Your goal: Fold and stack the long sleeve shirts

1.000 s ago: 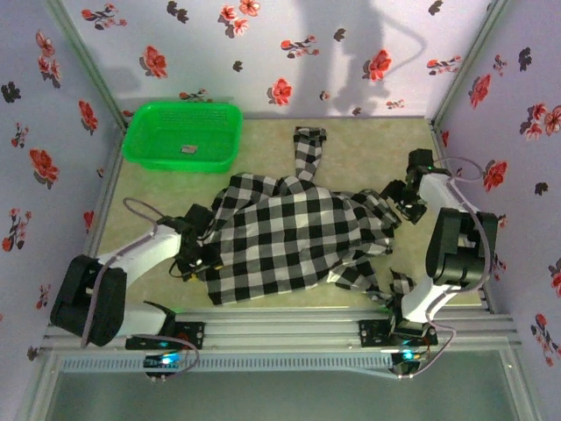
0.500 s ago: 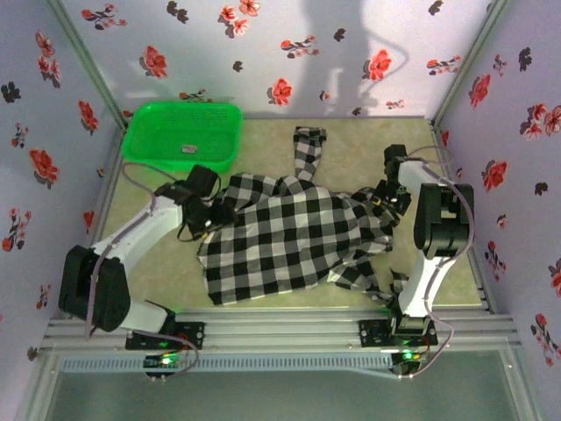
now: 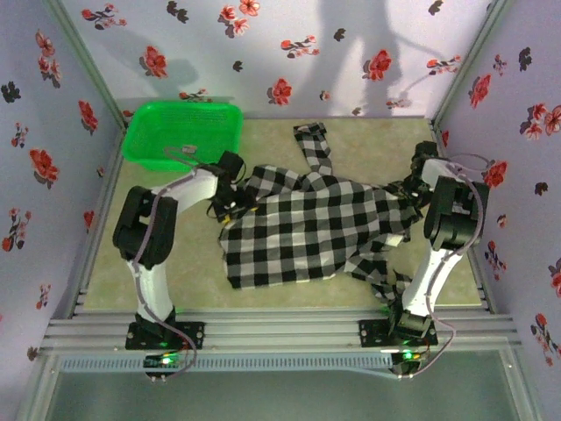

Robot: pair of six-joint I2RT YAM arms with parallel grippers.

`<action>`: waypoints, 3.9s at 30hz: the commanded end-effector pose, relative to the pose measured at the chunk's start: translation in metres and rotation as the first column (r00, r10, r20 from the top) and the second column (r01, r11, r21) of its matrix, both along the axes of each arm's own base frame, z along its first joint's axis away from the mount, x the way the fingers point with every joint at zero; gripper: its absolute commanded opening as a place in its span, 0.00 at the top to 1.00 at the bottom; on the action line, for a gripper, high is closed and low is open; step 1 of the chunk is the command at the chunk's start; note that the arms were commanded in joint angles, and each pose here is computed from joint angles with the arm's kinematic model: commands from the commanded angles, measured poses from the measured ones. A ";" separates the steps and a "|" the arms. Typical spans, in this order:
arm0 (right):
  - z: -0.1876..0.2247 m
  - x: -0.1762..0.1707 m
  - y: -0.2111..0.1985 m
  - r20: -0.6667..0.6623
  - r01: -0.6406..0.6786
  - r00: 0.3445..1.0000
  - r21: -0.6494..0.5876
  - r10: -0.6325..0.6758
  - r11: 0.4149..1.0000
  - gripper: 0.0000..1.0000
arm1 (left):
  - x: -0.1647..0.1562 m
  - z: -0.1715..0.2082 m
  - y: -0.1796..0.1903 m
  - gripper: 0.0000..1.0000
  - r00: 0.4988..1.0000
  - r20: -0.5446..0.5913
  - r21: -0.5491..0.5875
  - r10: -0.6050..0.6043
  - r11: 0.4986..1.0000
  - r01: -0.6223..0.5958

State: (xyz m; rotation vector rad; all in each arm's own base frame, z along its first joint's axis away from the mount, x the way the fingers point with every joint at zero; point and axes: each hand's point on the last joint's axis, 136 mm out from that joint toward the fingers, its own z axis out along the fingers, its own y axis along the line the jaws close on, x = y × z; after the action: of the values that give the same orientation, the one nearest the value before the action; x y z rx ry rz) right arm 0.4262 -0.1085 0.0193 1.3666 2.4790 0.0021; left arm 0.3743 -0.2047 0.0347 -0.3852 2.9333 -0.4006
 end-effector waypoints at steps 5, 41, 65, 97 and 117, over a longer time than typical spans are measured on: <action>0.051 0.079 0.014 0.258 -0.059 0.966 0.157 0.017 0.986 0.32 | 0.072 -0.015 0.004 0.22 0.998 0.063 0.021 0.015 1.000 -0.016; 0.028 -0.300 0.147 -0.267 -0.201 0.948 -0.073 0.175 0.977 0.42 | 0.013 0.006 -0.159 0.21 0.985 0.121 -0.343 -0.125 0.926 0.159; -0.009 -0.288 0.183 -0.321 -0.281 0.909 -0.005 0.265 0.960 0.72 | 0.097 0.038 -0.104 0.18 0.968 0.252 -0.412 0.016 0.906 0.092; 0.093 -0.300 0.226 -0.090 -0.457 0.869 0.227 0.486 0.860 0.40 | -0.002 0.159 0.047 0.11 0.956 0.278 -0.118 -0.093 0.984 0.130; 0.012 -0.235 0.234 -0.190 -0.416 0.860 0.278 0.474 0.866 0.69 | -0.065 0.061 0.103 0.31 0.991 0.044 -0.080 -0.129 0.988 0.132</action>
State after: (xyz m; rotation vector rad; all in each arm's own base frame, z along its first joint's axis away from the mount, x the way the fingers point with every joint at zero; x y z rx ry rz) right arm 0.1956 0.1341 0.0349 0.8448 3.0549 0.2820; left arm 0.3114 -0.1028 0.1048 -0.2137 2.9041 -0.5258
